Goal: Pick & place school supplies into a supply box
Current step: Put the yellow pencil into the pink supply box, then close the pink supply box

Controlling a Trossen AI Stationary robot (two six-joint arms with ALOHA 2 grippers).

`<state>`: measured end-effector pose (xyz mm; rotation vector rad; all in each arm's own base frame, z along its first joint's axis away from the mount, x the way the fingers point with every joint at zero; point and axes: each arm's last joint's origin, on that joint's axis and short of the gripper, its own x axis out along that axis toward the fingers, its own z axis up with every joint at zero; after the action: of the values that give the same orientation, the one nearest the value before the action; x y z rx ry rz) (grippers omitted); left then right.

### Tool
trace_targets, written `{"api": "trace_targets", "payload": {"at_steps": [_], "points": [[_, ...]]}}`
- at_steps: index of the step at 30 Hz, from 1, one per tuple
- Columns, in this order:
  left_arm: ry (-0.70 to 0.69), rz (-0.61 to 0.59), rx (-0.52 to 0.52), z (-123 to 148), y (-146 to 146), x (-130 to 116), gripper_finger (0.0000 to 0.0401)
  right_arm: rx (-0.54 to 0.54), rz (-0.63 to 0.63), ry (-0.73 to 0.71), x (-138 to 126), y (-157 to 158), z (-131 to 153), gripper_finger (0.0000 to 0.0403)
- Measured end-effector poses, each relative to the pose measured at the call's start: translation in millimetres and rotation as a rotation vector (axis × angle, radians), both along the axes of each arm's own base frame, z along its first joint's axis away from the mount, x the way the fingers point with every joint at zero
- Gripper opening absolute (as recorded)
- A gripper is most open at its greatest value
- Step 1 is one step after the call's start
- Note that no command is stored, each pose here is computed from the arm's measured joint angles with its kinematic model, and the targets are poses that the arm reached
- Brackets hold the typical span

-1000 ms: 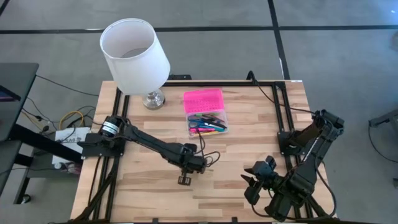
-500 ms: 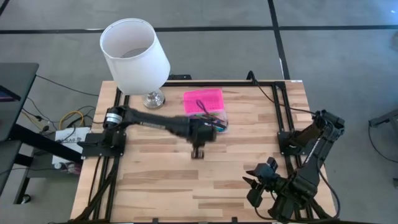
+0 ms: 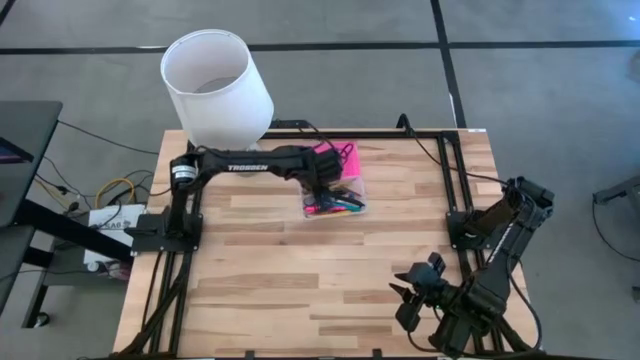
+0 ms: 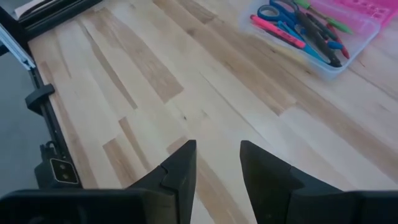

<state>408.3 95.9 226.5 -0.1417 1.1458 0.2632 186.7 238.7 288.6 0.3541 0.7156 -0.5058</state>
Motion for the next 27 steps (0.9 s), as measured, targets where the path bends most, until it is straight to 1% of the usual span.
{"api": "trace_targets", "payload": {"at_steps": [3, 5, 7, 10, 13, 16, 20, 27], "points": [[-0.060, 0.037, -0.023, 1.4, 5.8, 3.7, 0.0007, -0.019, -0.001, 0.011, -1.0, -1.7, -0.2, 0.0118], [-0.088, 0.063, -0.048, -6.4, 8.2, 10.4, 0.0007, -0.026, -0.001, 0.015, -1.3, -2.3, -0.3, 0.0118], [-0.061, 0.080, -0.087, -20.5, 9.3, 13.7, 0.0008, -0.031, -0.004, 0.019, -0.9, -3.3, -0.3, 0.0118], [-0.027, 0.081, -0.114, -39.3, 3.1, 20.3, 0.0008, -0.032, -0.007, 0.022, -0.3, -4.1, -0.4, 0.0118], [-0.006, 0.077, -0.092, -44.4, -4.6, 22.4, 0.0008, -0.028, -0.004, 0.022, -0.9, -3.3, -0.3, 0.0118], [-0.026, 0.081, -0.057, -42.2, -6.8, 24.6, 0.0013, -0.025, 0.003, 0.021, -2.2, -1.9, -0.3, 0.0118], [-0.028, 0.090, -0.052, -38.7, -3.5, 24.8, 0.0040, -0.024, 0.010, 0.022, -3.8, -0.6, -0.4, 0.0118], [-0.033, 0.087, -0.056, -37.9, -4.3, 25.2, 0.0121, -0.022, 0.018, 0.023, -5.7, 0.9, -0.4, 0.0118]]}}
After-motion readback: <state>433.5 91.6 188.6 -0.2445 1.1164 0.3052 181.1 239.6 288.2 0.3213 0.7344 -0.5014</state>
